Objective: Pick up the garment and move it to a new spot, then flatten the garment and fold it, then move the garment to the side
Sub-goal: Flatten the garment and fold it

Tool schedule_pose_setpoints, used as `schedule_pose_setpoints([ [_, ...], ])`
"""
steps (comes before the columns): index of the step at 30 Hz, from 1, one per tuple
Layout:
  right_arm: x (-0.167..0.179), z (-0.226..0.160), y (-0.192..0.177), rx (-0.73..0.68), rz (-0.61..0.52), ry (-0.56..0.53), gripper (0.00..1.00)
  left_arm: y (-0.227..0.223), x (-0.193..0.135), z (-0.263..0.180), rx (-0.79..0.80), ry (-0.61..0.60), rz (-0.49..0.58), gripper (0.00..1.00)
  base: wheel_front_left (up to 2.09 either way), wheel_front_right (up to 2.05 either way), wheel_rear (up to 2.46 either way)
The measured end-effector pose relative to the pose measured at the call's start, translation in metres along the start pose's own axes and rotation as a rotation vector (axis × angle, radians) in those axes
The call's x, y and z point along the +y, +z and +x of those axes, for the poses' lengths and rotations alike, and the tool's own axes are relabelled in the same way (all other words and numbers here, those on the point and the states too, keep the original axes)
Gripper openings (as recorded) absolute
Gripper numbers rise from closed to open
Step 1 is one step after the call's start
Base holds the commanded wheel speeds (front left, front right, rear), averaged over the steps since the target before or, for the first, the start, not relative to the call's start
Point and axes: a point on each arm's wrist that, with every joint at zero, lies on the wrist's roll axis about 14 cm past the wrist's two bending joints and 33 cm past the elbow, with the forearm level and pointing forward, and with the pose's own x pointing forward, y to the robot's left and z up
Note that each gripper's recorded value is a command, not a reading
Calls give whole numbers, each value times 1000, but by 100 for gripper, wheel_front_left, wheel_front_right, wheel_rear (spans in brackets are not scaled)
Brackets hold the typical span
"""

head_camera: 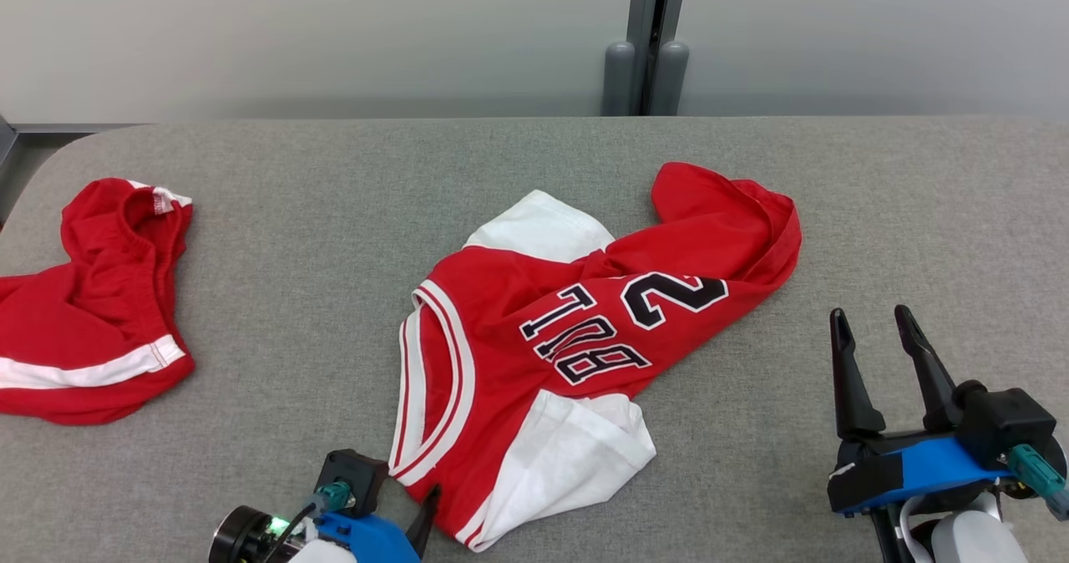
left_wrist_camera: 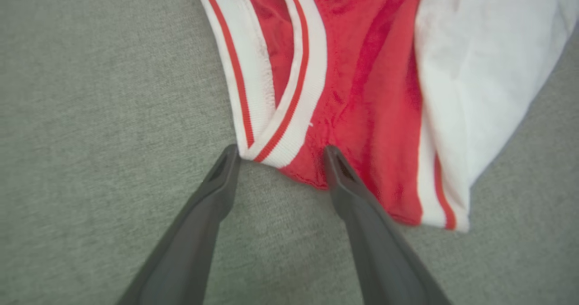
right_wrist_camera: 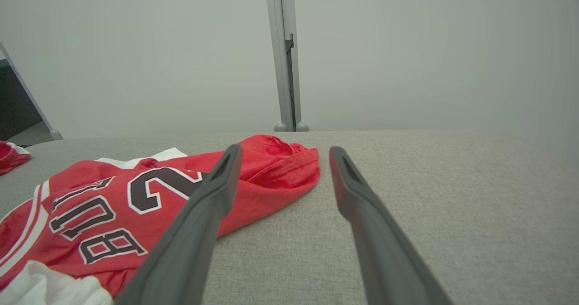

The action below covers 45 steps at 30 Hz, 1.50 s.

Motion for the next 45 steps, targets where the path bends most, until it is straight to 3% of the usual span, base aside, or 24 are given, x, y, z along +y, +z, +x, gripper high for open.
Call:
schedule_pose_setpoints([
  [1, 0, 0, 0, -1, 2, -1, 100, 1, 0, 0, 0, -1, 1, 63, 0, 0, 0],
  [2, 0, 0, 0, -2, 3, -1, 100, 2, 0, -1, -3, -3, -1, 25, 0, 0, 0],
  [3, 0, 0, 0, -2, 3, 0, 100, 5, -1, -1, -16, -5, -2, 0, 0, 0, 0],
  [13, 2, 0, 0, -3, 7, 4, 100, 33, 14, -2, -153, 46, -11, 0, 0, 0, 0],
  [22, -1, 0, 0, -3, 8, -6, 100, 70, 86, -19, -297, 241, -26, 0, 0, 0, 0],
  [29, -8, -2, -5, 10, 8, -25, 100, 77, 117, -24, -322, 317, -37, 0, 0, 0, 0],
  [30, -9, -2, -5, 12, 7, -27, 100, 76, 117, -24, -325, 320, -39, 9, 0, 0, 0],
  [31, -9, -2, -5, 12, 7, -29, 100, 76, 118, -23, -331, 328, -38, 100, 0, 0, 0],
  [39, -12, 0, -8, 19, 9, -36, 100, 93, 121, -27, -462, 378, -21, 100, 0, 0, 0],
  [45, -6, 3, -9, 20, 12, -19, 100, 106, 96, -25, -526, 314, -9, 100, 0, 0, 0],
])
